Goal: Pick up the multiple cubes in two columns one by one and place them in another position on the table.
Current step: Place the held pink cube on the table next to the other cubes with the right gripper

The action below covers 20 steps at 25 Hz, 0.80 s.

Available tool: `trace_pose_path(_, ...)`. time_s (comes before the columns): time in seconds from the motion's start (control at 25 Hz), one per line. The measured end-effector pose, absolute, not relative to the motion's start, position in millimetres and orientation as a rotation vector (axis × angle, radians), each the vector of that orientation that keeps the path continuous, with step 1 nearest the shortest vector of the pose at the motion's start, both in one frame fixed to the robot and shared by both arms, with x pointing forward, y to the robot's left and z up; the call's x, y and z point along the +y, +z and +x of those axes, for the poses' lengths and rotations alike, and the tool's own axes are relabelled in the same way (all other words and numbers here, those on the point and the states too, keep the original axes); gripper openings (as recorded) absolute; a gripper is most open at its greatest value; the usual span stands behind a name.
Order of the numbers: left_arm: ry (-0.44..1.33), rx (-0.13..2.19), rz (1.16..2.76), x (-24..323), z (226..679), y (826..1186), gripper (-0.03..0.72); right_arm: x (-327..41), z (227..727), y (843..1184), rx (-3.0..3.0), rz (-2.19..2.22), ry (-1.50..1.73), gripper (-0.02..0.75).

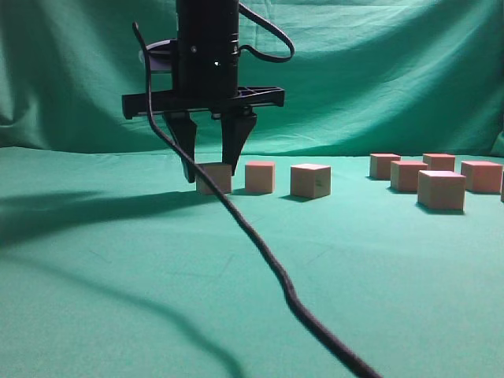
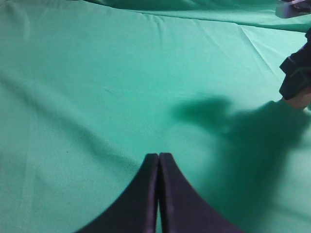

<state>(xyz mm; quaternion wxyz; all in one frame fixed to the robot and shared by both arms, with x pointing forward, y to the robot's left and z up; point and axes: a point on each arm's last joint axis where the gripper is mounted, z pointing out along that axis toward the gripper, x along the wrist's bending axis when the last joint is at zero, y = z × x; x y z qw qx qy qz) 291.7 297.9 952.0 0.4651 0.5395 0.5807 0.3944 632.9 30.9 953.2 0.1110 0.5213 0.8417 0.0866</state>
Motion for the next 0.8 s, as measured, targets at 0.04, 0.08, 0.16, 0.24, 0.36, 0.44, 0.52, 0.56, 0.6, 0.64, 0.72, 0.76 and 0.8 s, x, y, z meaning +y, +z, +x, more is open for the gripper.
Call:
trace_pose_path(0.04, 0.968, 1.426, 1.325, 298, 292, 952, 0.0, 31, 633, 953, 2.473, 1.532, 0.259, 0.316)
trace_pose_path(0.08, 0.968, 1.426, 1.325, 298, 292, 952, 0.0, 31, 633, 953, 2.473, 1.529, 0.262, 0.367)
trace_pose_path(0.16, 0.968, 1.426, 1.325, 298, 292, 952, 0.0, 32, 633, 953, 2.473, 1.529, 0.271, 0.375)
trace_pose_path(0.24, 0.968, 1.426, 1.325, 298, 292, 952, 0.0, 32, 634, 953, 2.472, 1.528, 0.281, 0.436)
trace_pose_path(0.36, 0.968, 1.426, 1.325, 298, 292, 952, 0.0, 34, 636, 954, 2.464, 1.519, 0.322, 0.436)
trace_pose_path(0.44, 0.968, 1.426, 1.325, 298, 292, 952, 0.0, 36, 638, 956, 2.458, 1.502, 0.366, 0.436)
trace_pose_path(0.52, 0.968, 1.426, 1.325, 298, 292, 952, 0.0, 38, 640, 964, 2.46, 1.46, 0.408, 0.436)
trace_pose_path(0.56, 0.968, 1.426, 1.325, 298, 292, 952, 0.0, 39, 641, 970, 2.458, 1.435, 0.432, 0.436)
trace_pose_path(0.6, 0.968, 1.426, 1.325, 298, 292, 952, 0.0, 41, 643, 979, 2.453, 1.41, 0.467, 0.436)
trace_pose_path(0.64, 0.968, 1.426, 1.325, 298, 292, 952, 0.0, 42, 645, 988, 2.441, 1.39, 0.504, 0.436)
trace_pose_path(0.72, 0.968, 1.426, 1.325, 298, 292, 952, 0.0, 43, 645, 1008, 2.42, 1.374, 0.554, 0.436)
trace_pose_path(0.76, 0.968, 1.426, 1.325, 298, 292, 952, 0.0, 42, 645, 1020, 2.409, 1.371, 0.575, 0.436)
trace_pose_path(0.8, 0.968, 1.426, 1.325, 298, 292, 952, 0.0, 40, 642, 1034, 2.397, 1.371, 0.596, 0.436)
